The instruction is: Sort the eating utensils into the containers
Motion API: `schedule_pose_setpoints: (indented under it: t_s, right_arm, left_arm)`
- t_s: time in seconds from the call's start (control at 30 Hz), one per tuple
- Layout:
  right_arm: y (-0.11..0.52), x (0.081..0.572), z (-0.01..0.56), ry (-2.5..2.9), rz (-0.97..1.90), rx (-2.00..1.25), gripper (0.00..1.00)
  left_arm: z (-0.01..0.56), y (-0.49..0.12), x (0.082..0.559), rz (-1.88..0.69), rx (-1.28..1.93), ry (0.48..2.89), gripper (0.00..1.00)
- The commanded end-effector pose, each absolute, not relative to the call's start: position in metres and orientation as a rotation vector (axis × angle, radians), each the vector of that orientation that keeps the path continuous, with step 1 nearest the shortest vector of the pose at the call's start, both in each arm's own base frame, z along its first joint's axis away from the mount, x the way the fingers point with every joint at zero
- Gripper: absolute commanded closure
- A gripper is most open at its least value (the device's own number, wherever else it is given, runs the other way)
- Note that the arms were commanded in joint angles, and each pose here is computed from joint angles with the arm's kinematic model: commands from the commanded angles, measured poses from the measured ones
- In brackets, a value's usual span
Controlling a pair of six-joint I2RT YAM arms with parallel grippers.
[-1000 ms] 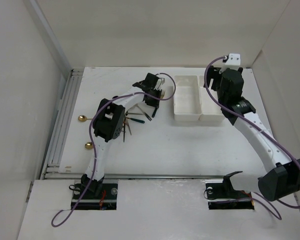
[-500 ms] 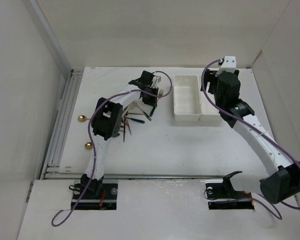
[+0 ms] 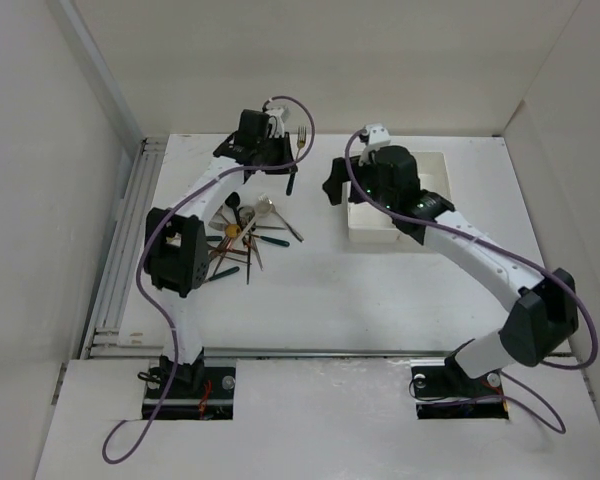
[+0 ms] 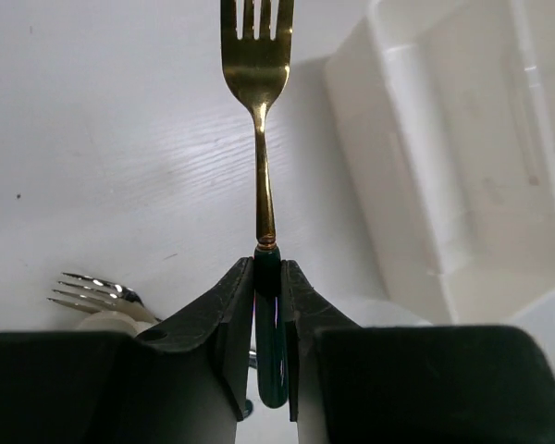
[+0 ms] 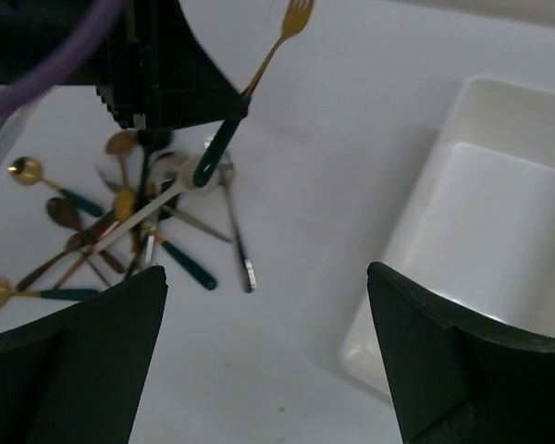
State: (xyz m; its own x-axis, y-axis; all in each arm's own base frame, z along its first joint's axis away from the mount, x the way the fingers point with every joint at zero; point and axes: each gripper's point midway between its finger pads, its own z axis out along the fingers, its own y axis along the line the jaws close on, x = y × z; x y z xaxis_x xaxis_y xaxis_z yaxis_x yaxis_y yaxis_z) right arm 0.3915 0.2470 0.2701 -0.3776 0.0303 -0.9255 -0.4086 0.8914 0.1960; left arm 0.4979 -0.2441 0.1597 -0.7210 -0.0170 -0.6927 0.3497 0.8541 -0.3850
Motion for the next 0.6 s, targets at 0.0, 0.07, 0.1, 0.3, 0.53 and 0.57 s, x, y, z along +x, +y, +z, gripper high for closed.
schedule_pose_setpoints:
  t_s: [0.0, 0.07, 0.1, 0.3, 0.53, 0.57]
  right_arm:
    - [0.301, 0.387, 0.291, 1.866, 0.788, -0.244, 0.06]
    - [0.316, 0.393, 0.291, 1.851, 0.863, -0.227, 0.07]
    - [0.319, 0.396, 0.293, 1.851, 0.893, -0.192, 0.09]
    - [0.341, 0.399, 0.29, 1.858, 1.012, -0.199, 0.15]
    - [0.349, 0.399, 0.285, 1.847, 1.068, -0.198, 0.16]
    - [0.351, 0.402, 0.272, 1.877, 1.067, -0.187, 0.16]
  left_arm:
    - [0.237, -0.259, 0.481, -0.747, 0.267, 2.119, 1.0]
    - [0.252, -0.258, 0.472, -0.773, 0.226, 2.115, 1.0]
    - [0.251, -0.257, 0.469, -0.779, 0.214, 2.121, 1.0]
    - [0.258, -0.255, 0.454, -0.811, 0.206, 2.128, 1.0]
    - [0.26, -0.261, 0.443, -0.823, 0.226, 2.122, 1.0]
    - [0.26, -0.261, 0.443, -0.823, 0.226, 2.122, 1.0]
